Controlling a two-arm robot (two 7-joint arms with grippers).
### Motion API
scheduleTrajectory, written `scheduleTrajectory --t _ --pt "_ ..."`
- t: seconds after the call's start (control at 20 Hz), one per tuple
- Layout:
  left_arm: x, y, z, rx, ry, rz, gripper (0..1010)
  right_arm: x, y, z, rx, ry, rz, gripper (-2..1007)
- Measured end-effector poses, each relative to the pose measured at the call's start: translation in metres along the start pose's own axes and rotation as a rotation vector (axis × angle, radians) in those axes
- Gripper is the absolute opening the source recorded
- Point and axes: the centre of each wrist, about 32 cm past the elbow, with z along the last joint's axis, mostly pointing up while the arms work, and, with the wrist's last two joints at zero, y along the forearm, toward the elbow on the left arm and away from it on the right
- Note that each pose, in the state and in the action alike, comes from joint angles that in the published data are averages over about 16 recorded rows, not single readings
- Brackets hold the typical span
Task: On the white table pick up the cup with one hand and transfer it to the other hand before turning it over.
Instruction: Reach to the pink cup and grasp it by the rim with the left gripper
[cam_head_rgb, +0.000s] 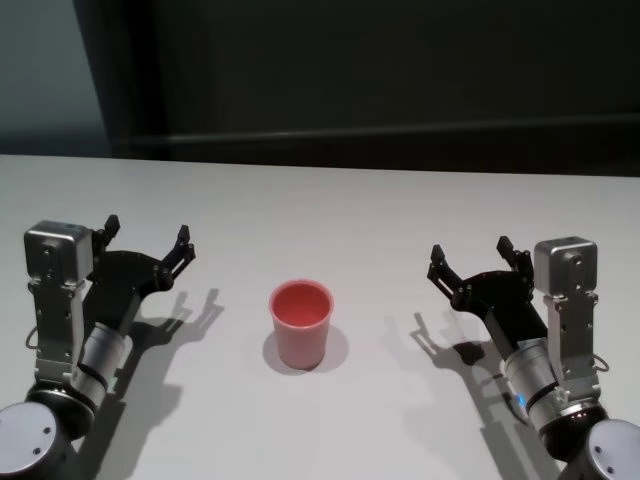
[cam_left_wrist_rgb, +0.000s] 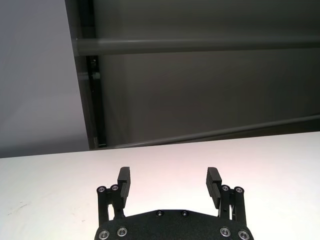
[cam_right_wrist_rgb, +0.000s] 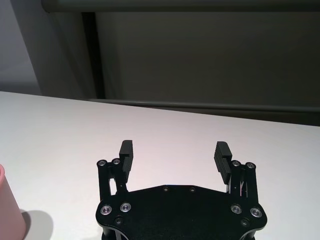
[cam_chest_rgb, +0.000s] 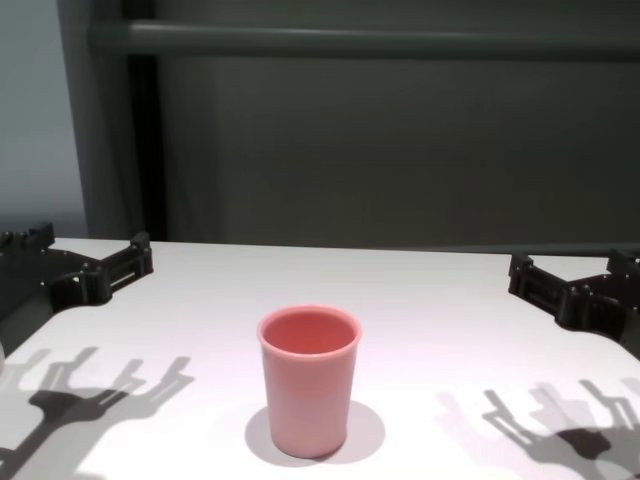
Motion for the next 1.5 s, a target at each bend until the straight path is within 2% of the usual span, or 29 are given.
scheduleTrajectory --t 1.5 --pt "0.0000 0.0000 0.0000 0.000 0.000 0.000 1001 0.0000 0.0000 0.0000 0.000 0.000 0.000 1002"
